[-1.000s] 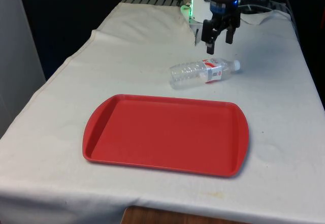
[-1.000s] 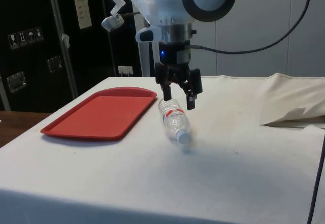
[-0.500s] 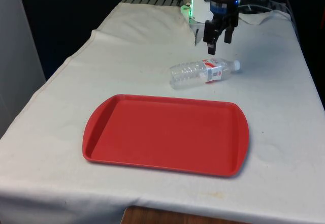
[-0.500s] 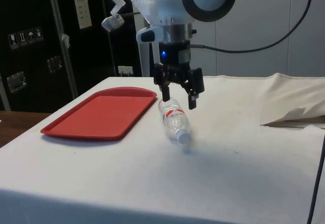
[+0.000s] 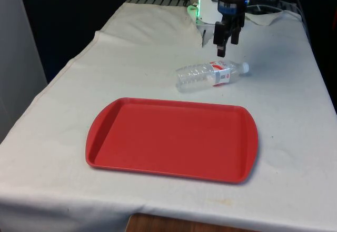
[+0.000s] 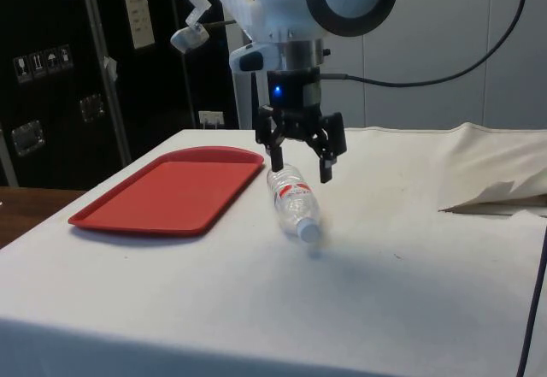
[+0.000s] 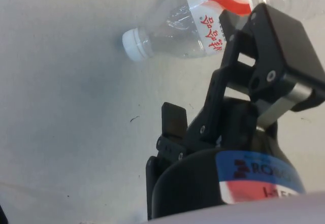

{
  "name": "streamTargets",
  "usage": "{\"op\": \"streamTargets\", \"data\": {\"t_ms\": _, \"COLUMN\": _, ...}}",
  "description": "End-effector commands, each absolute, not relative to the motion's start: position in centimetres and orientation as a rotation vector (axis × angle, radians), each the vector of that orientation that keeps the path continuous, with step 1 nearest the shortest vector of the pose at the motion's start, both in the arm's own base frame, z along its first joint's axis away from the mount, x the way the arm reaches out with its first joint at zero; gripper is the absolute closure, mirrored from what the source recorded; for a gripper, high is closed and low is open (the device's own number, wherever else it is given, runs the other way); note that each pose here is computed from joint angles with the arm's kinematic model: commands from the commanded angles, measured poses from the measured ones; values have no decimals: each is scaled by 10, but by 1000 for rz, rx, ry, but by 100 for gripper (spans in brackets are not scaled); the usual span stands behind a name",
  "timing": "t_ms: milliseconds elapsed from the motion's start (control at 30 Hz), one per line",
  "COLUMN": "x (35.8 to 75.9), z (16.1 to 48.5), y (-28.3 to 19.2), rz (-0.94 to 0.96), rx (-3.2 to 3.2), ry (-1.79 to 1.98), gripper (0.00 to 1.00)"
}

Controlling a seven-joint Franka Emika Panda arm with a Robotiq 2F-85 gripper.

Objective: Place the bottle upright on the tray.

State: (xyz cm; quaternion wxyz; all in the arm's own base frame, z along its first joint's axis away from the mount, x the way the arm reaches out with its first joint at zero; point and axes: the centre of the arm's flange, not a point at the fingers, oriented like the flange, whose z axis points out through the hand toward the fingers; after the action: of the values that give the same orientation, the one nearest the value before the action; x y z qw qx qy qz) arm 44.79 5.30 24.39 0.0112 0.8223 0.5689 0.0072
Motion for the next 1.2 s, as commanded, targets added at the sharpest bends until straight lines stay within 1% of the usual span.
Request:
{"op": "streamTargets", "data": {"t_ms": 0, "x": 449, "z": 244, "y": 53, "rz": 20, "rx": 2547, "ry": 1792, "gripper": 0}}
{"op": "streamTargets", "data": {"t_ms": 1167, "x": 448, "z": 244, "y": 53, "rz": 11, "rx": 2294, "ry": 2107, "gripper": 0}}
